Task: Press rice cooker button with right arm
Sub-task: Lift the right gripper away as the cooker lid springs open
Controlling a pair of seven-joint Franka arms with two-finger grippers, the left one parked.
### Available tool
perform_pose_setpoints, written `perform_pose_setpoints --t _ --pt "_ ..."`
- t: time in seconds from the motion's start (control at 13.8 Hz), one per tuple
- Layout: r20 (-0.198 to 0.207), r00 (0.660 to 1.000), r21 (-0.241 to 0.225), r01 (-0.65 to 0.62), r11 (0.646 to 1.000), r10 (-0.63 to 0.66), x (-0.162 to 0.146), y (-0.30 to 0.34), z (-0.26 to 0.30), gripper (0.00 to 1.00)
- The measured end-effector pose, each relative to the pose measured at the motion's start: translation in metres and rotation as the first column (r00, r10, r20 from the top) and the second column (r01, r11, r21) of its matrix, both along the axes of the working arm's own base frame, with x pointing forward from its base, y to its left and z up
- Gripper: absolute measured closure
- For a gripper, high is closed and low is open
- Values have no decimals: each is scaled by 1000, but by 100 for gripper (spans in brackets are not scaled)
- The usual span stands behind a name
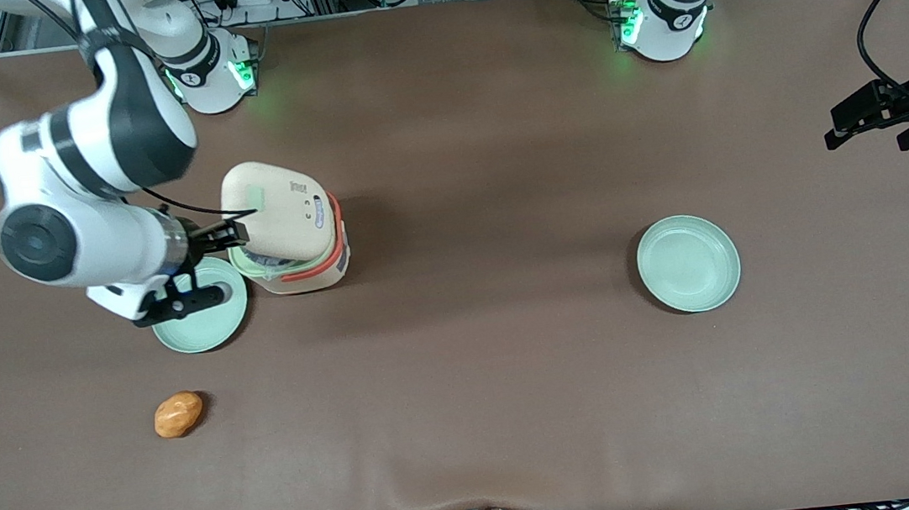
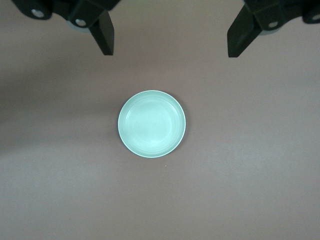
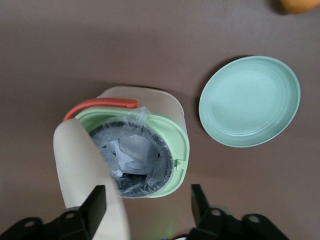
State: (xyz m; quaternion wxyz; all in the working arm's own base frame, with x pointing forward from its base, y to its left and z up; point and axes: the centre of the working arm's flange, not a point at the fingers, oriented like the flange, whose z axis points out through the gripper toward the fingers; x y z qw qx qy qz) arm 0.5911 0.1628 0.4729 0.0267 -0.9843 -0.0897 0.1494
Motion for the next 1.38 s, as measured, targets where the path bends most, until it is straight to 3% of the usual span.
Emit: perform_pose_setpoints --t 0.07,0.15,0.44,0.94,1.23,1.38 --pt "33 999 11 2 1000 -3 0 -2 19 3" --pt "63 998 21 3 1000 -4 0 -4 36 0" --pt "140 989 47 34 998 -41 -5 -29 86 0" --pt "192 977 74 80 994 -93 -10 -118 124 0" --pt "200 973 -2 119 993 -116 -11 -159 127 0" --pt "192 974 -13 128 992 -123 -12 -166 125 0"
